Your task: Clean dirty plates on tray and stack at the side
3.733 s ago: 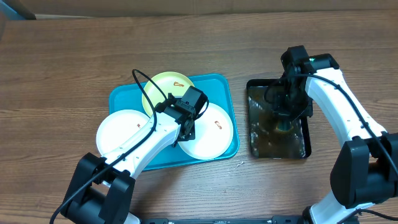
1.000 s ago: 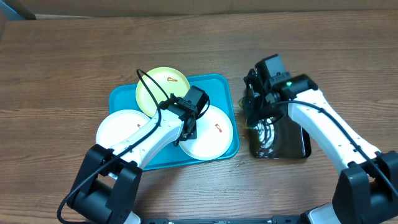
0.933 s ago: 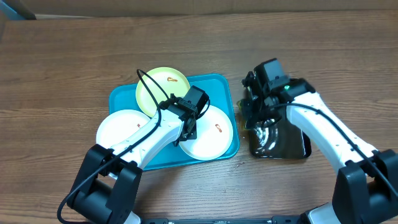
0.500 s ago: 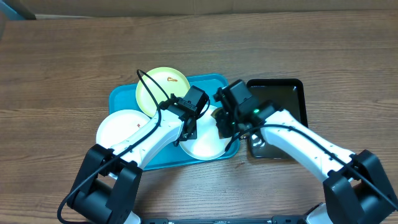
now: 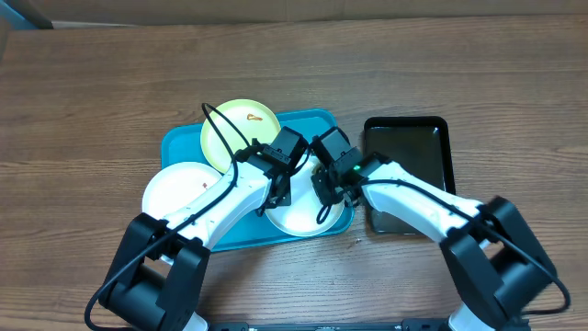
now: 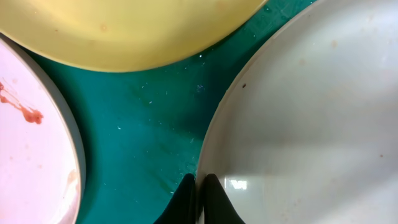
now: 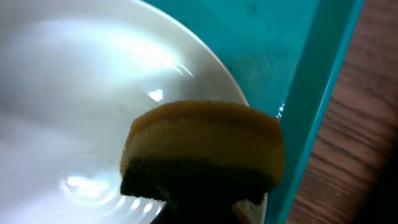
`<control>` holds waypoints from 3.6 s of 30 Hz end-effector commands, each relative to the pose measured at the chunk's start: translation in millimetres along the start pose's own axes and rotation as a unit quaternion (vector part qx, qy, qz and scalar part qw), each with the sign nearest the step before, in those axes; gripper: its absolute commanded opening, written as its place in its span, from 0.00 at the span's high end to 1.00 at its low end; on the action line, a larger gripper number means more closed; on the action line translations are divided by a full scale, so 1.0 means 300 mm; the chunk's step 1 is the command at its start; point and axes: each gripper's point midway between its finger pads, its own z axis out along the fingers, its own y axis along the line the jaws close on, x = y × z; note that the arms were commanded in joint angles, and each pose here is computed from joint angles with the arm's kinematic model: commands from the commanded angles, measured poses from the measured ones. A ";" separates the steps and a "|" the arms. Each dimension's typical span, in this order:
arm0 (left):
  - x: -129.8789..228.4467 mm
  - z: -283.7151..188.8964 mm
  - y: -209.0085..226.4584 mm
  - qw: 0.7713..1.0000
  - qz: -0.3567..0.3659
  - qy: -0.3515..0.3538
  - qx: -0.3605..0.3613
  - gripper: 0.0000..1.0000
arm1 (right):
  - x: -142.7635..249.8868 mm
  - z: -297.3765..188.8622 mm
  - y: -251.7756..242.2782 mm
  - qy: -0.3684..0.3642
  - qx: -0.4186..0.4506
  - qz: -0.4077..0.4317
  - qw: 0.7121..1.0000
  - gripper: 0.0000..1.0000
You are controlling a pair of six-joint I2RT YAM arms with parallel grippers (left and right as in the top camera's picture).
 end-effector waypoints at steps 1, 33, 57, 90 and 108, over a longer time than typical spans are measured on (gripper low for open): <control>0.017 0.020 0.012 1.000 0.011 0.009 -0.008 0.96 | 0.000 0.015 -0.028 -0.002 0.027 0.003 1.000 0.96; 0.018 0.020 0.012 1.000 0.011 0.010 -0.009 0.96 | 0.066 0.075 -0.012 0.024 0.006 0.028 0.999 0.90; 0.018 0.020 0.012 1.000 0.011 0.010 -0.009 0.96 | 0.135 0.133 0.092 0.083 -0.106 0.044 0.990 0.90; 0.018 0.020 0.012 1.000 0.011 0.010 -0.009 0.96 | 0.038 -0.296 -0.412 0.034 -0.116 0.222 0.968 0.93; 0.018 0.020 0.012 1.000 0.011 0.010 -0.009 0.96 | 0.008 -0.214 -0.012 0.009 -0.259 0.132 0.957 0.96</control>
